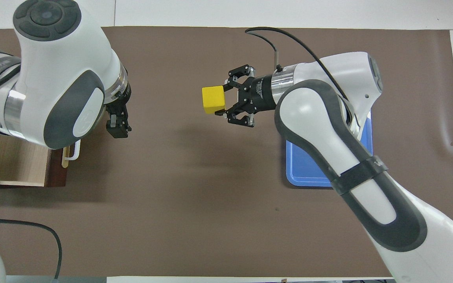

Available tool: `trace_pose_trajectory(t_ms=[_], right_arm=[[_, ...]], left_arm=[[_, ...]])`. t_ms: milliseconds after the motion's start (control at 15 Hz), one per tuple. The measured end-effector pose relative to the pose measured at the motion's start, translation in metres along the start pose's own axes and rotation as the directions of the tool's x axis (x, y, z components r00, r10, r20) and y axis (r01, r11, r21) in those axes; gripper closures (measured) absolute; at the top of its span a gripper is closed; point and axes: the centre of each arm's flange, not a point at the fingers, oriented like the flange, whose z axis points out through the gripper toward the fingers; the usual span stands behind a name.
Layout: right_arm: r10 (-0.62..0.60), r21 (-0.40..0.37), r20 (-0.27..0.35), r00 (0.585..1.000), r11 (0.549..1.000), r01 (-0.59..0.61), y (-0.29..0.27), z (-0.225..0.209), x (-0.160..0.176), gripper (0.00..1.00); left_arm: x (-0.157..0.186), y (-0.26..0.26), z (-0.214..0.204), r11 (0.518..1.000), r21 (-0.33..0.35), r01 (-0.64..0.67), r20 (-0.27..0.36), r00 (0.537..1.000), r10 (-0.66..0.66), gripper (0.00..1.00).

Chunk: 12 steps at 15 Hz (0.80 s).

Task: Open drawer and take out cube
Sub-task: 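Carry the cube over the blue tray with the right gripper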

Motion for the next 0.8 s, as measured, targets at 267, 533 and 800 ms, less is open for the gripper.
trace_pose_trajectory(t_ms=[267, 533, 800], right_arm=[[-0.002, 0.021, -0.006, 1.0, 1.0, 0.002, -0.028, -0.059, 0.072, 0.41], [-0.048, -0.004, -0.033, 0.998, 0.999, 0.048, -0.028, -0.11, 0.154, 0.41], [-0.057, -0.028, -0.077, 0.995, 0.998, 0.055, -0.009, -0.133, 0.214, 0.41]], left_arm=[[0.026, 0.011, 0.0, 0.996, -0.014, -0.09, 0.007, 0.996, 0.09, 0.0], [0.053, 0.023, 0.001, 0.992, -0.033, -0.123, 0.013, 0.992, 0.123, 0.0], [0.084, 0.028, 0.031, 0.995, -0.037, -0.092, 0.003, 0.996, 0.092, 0.0]])
